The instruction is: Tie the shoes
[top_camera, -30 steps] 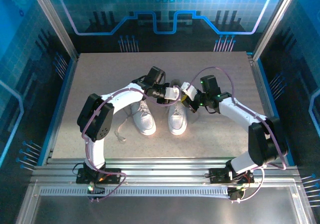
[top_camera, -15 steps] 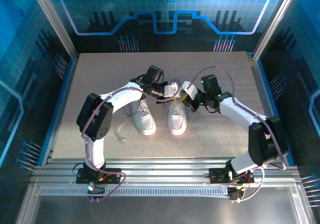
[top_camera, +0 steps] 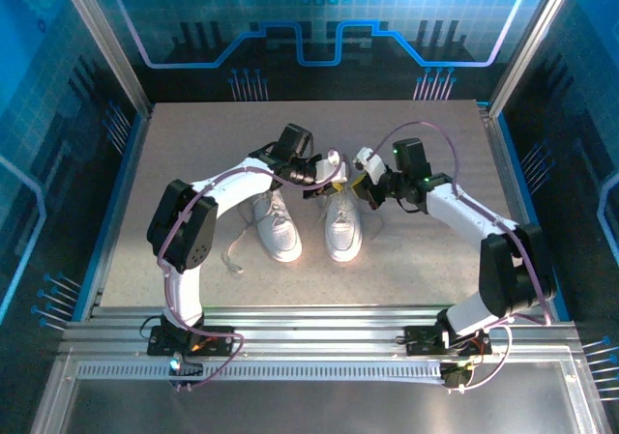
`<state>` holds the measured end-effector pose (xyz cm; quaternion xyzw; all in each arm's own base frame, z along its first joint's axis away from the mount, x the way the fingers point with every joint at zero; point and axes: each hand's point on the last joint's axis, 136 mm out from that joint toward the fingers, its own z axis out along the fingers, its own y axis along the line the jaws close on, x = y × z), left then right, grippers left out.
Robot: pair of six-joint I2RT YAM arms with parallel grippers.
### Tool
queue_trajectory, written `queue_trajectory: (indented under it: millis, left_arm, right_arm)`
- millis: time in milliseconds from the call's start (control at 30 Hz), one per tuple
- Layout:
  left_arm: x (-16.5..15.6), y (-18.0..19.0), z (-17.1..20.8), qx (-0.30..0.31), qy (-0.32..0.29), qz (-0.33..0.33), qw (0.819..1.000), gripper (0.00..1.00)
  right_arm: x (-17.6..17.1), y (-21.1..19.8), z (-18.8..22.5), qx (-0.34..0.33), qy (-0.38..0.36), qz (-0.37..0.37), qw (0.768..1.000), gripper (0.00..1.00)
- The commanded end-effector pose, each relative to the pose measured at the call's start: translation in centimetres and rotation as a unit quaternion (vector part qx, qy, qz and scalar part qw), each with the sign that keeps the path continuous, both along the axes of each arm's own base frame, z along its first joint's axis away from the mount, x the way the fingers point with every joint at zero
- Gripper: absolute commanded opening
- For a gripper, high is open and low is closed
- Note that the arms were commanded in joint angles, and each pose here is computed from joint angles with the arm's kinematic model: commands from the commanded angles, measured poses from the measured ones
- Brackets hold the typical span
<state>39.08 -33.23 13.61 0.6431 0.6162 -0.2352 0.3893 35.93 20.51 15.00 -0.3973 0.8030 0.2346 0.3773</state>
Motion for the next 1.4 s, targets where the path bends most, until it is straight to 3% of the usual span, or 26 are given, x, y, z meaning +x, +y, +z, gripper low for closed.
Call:
queue_trajectory:
  millis: [0, 200, 400, 500, 900, 1100, 1367]
  left_arm:
    - [-0.1, -0.1, 1.1, -0.021, -0.004, -0.011, 1.000, 0.28]
    - [-0.1, 0.1, 0.9, -0.019, -0.005, -0.012, 1.000, 0.29]
    - [-0.7, 0.2, 0.7, -0.020, -0.023, -0.031, 0.999, 0.48]
    - [-1.2, 0.5, 0.3, -0.009, -0.040, -0.044, 0.998, 0.52]
    - [-1.9, 1.0, -1.4, 0.045, -0.082, -0.075, 0.993, 0.54]
    - [-1.7, 0.4, -1.6, 0.049, -0.106, -0.070, 0.991, 0.47]
    - [-1.7, -0.1, -0.7, 0.036, -0.083, -0.064, 0.994, 0.19]
  right_arm:
    - [0.7, 0.3, 0.9, 0.017, 0.000, 0.000, 1.000, 0.00]
    - [0.6, 0.2, 0.6, 0.013, 0.003, 0.002, 1.000, 0.00]
    - [0.5, 0.3, 0.4, 0.009, 0.008, 0.004, 1.000, 0.00]
    - [0.1, 0.4, 0.2, 0.002, 0.005, 0.013, 1.000, 0.00]
    - [-0.4, 0.7, -0.6, -0.022, 0.005, 0.029, 0.999, 0.00]
    - [-0.5, 0.9, -0.8, -0.027, 0.007, 0.033, 0.999, 0.00]
    - [-0.7, 0.9, -0.6, -0.027, 0.004, 0.036, 0.999, 0.00]
